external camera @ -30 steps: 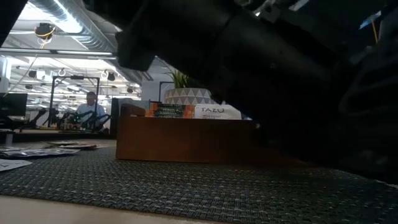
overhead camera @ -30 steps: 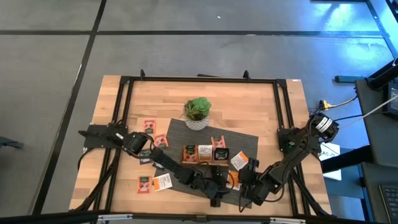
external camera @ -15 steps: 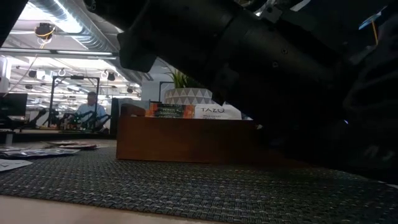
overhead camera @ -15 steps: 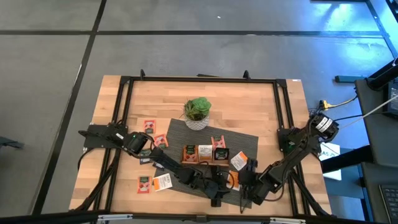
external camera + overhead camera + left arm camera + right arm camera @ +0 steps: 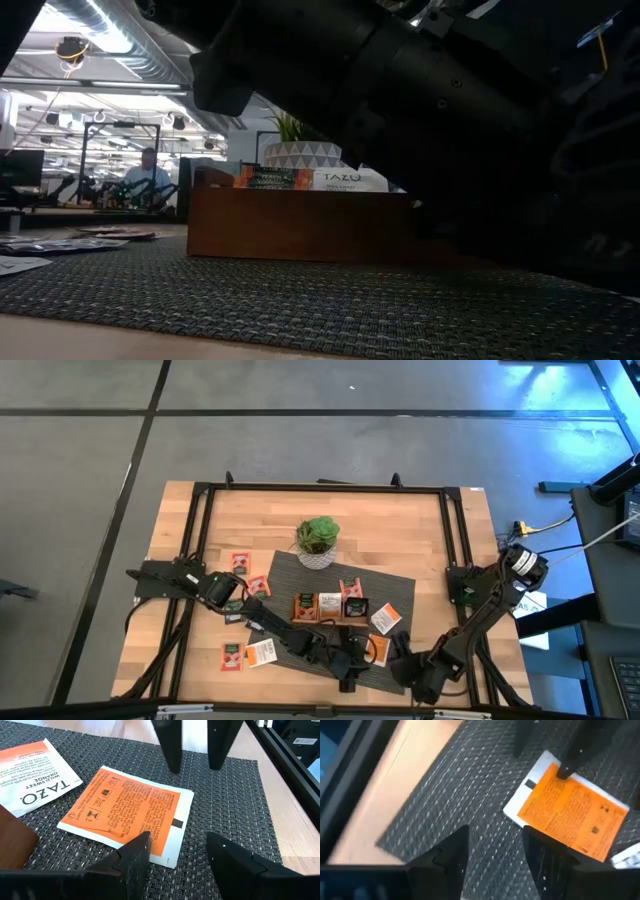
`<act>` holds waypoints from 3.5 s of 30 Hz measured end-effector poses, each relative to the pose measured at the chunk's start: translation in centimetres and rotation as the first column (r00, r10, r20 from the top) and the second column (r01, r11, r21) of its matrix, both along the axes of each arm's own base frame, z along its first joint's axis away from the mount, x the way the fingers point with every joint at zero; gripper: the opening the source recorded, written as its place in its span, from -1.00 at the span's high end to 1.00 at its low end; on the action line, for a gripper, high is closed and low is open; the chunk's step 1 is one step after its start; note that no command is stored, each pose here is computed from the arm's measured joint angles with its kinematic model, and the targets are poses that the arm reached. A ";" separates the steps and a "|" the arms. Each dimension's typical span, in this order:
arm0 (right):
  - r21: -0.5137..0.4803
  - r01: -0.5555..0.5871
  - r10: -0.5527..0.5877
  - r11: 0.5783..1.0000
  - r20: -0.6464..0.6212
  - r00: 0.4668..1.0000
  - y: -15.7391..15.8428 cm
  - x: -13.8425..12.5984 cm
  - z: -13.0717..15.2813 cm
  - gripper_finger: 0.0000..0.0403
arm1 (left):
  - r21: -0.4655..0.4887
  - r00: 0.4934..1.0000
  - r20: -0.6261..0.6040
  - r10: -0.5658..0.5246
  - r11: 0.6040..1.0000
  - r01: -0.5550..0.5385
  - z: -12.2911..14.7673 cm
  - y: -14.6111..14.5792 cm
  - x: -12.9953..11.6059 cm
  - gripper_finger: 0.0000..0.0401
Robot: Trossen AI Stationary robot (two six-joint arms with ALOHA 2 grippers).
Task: Pick & Place Tea
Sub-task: Put the white tea bag into the middle of the wooden organizer
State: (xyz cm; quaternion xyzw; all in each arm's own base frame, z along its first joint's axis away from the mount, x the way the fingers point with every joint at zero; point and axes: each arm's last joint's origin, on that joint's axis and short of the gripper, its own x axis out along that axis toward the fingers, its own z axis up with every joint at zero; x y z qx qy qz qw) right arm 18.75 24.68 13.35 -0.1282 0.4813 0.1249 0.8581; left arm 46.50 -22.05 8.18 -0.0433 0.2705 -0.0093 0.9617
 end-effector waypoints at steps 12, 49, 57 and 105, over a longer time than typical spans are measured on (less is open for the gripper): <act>-0.418 -0.289 0.326 0.861 0.019 0.945 -0.4 -1.0 0.1 0.35 | -0.013 1.000 -0.006 -0.005 1.000 0.005 0.0 0.0 0.0 0.05; -0.453 -0.306 0.333 0.837 -0.022 0.943 -1.8 -1.2 -1.3 0.45 | -0.036 0.999 0.032 0.018 0.999 -0.017 0.3 -0.1 0.1 0.05; -0.444 -0.288 0.311 0.848 -0.023 0.950 -1.9 -1.2 -1.3 0.45 | -0.026 0.998 0.041 0.038 0.999 -0.037 0.3 -0.1 0.1 0.06; -0.564 -0.133 0.195 0.815 0.051 0.979 -2.1 0.0 -1.3 0.12 | -0.012 1.000 0.001 0.003 1.000 -0.003 0.1 0.2 0.1 0.05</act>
